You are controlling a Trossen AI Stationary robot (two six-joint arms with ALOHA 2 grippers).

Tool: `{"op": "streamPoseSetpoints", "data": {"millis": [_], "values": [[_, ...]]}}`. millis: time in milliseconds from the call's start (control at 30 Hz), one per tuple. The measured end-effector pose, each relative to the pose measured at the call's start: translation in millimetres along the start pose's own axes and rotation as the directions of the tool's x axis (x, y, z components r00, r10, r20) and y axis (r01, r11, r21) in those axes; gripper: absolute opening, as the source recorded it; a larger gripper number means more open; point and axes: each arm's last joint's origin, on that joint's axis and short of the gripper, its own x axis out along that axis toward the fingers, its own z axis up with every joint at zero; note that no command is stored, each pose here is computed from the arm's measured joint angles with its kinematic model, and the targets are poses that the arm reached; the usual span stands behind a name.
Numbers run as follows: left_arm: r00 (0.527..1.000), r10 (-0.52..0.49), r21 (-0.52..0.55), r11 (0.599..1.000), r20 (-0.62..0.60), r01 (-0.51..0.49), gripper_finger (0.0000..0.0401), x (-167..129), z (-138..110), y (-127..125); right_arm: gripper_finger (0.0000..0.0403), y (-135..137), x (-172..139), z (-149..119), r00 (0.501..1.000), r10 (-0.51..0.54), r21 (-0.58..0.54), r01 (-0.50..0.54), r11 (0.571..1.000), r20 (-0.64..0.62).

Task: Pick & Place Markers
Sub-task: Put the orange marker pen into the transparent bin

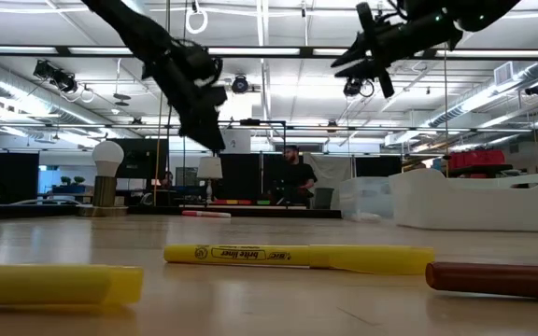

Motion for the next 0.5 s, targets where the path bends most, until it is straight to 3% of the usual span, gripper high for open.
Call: {"op": "streamPoseSetpoints", "data": {"millis": [133, 300, 500], "values": [[0.994, -0.026, 0.078, 0.996, -0.105, 0.035, 0.0165, 36, -14, 5, 0.009, 8, -3, 1, 0.999, 0.023, 0.023, -0.024, 0.999, 0.035], [0.981, -0.044, 0.087, 0.994, -0.191, 0.061, 0.017, 71, -24, 11, 0.0086, 13, 0, -4, 0.999, 0.011, 0.041, -0.013, 0.999, 0.032], [0.977, -0.04, 0.248, 0.964, -0.211, 0.093, 0.0223, 96, -15, 19, 0.0086, 19, 1, -8, 1.0, 0.014, 0.076, -0.016, 0.997, 0.025]]}}
